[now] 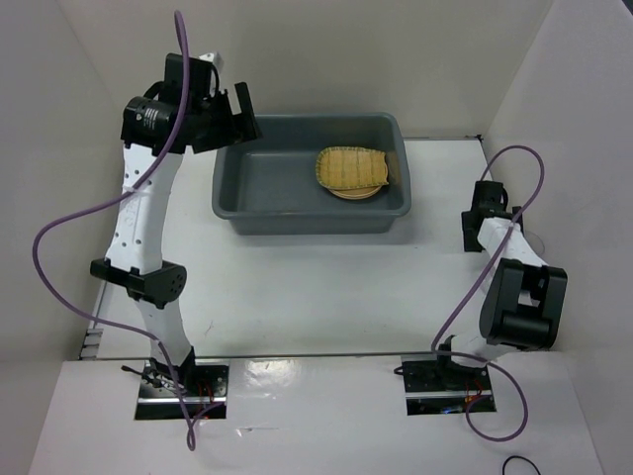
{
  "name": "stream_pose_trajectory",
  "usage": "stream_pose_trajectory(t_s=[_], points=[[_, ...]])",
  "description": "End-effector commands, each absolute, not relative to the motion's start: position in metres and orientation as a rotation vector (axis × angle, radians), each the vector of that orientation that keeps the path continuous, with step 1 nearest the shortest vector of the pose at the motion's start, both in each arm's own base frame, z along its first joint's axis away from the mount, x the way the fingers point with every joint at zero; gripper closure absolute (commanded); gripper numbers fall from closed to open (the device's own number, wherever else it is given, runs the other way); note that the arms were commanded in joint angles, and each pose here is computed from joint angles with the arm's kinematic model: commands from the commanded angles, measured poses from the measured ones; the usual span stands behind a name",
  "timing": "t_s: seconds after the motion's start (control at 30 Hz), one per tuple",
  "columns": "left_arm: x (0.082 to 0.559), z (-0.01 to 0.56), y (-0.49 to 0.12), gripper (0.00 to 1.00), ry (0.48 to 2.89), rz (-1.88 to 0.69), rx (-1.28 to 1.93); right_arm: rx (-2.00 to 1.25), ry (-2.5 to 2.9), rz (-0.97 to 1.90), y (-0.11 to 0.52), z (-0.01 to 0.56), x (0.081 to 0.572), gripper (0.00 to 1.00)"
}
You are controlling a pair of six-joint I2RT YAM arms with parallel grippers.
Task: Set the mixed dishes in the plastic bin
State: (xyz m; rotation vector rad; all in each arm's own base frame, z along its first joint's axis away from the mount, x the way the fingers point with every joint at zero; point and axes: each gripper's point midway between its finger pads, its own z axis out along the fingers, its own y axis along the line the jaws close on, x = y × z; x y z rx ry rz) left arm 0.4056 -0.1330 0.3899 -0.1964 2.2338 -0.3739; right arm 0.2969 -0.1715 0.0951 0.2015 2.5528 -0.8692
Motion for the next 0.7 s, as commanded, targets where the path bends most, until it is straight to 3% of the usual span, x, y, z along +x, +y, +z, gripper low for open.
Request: stream_pose_trajectory(t_s=[0.0, 0.43, 0.57, 0.67], points=[[0.395, 0.397, -0.130, 0.00, 2.211, -0.338, -0.186, 0.280, 2.428, -0.883, -0.188, 0.118, 0.324, 0.01], [0.368, 0.358, -0.123, 0.00, 2.215, -0.401, -0.246, 0.280, 2.472, -0.830, -0.206, 0.105, 0.348, 0.01], [0.363, 0.355, -0.116, 0.00, 2.218, -0.381, -0.265, 0.244, 2.519, -0.793, -0.202, 0.093, 0.350, 0.06], [0.357, 0.359, -0.110, 0.00, 2.198, -0.383, -0.273, 0.242, 2.552, -0.730, -0.203, 0.082, 0.354, 0.17]])
